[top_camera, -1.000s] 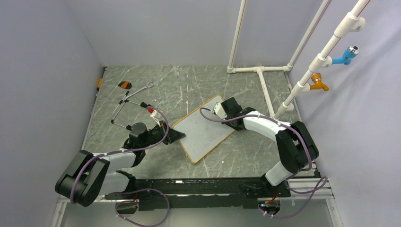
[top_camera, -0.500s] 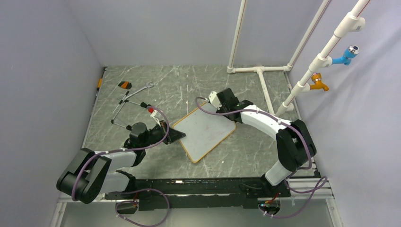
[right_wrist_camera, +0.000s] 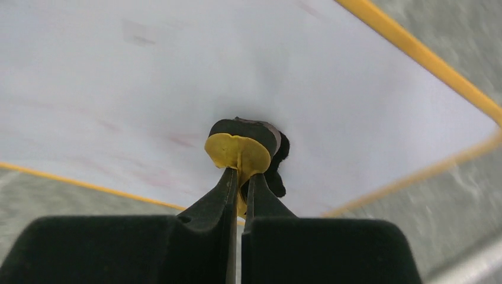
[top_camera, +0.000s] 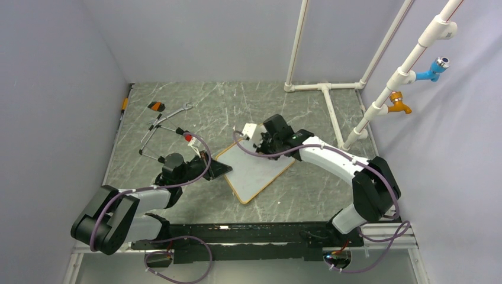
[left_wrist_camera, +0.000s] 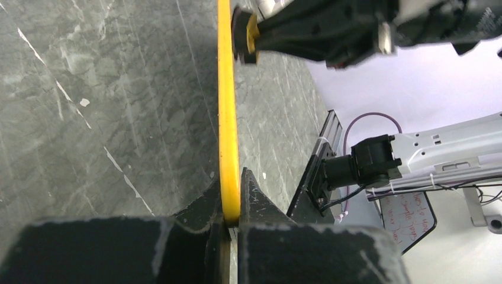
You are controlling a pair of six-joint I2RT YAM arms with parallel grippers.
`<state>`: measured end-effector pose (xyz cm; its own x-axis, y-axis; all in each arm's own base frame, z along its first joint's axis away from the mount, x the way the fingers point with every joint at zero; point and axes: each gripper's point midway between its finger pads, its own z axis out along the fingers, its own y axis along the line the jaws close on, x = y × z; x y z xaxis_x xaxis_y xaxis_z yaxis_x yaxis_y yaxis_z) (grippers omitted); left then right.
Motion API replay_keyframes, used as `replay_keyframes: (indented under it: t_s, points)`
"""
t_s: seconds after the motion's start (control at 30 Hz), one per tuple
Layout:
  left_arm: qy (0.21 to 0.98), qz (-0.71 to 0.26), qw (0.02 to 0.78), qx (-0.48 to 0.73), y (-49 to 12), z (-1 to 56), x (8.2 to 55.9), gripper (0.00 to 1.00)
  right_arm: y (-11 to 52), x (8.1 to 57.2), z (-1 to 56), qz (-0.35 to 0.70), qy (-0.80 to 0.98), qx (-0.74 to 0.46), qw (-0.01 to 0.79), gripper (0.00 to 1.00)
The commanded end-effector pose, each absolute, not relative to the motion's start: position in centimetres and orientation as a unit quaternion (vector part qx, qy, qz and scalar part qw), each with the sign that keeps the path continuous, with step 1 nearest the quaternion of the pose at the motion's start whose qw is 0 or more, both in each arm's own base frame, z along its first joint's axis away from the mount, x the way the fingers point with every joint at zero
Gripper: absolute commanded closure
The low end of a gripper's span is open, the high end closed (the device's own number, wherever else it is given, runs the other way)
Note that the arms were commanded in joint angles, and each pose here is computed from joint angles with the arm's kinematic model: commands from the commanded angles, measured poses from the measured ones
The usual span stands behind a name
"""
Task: Erase the whiteboard
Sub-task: Erase the whiteboard at the center of the board.
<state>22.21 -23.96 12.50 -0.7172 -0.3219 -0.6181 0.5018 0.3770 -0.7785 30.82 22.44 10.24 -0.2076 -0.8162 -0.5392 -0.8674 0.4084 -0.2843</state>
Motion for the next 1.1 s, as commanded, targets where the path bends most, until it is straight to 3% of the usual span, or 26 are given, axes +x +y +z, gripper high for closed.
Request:
replay_keyframes:
  t_s: [0.0, 0.27, 0.5, 0.6, 0.8, 0.93, 1.07]
  points:
    - [0.683, -0.601, 0.398, 0.121, -25.3, 16.5, 21.3, 1.0, 30.2, 24.6, 10.5, 0.229, 0.718, -0.587, 0.296, 1.0]
    - [0.673, -0.612, 0.402, 0.103, -25.2, 17.0, 21.5, 1.0, 34.0, 22.8, 11.4, 0.32, 0.714, -0.556, 0.28, 1.0]
    - [0.675, -0.608, 0.403, 0.112, -25.2, 17.2, 21.2, 1.0, 24.2, 36.1, 12.2, 0.154, 0.833, -0.341, 0.407, 1.0]
    - [0.677, -0.604, 0.404, 0.117, -25.2, 17.4, 21.2, 1.0, 20.0, 38.0, 11.3, 0.1, 0.845, -0.321, 0.416, 1.0]
    - [0.676, -0.602, 0.407, 0.122, -25.2, 17.7, 21.4, 1.0, 19.6, 35.0, 8.2, 0.135, 0.848, -0.37, 0.355, 1.0]
    - [0.674, -0.603, 0.408, 0.123, -25.3, 17.9, 21.5, 1.0, 25.5, 29.4, 10.7, 0.265, 0.775, -0.469, 0.331, 1.0]
    - [0.673, -0.607, 0.404, 0.125, -25.5, 18.1, 21.7, 1.0, 32.9, 24.0, 14.2, 0.324, 0.691, -0.553, 0.335, 1.0]
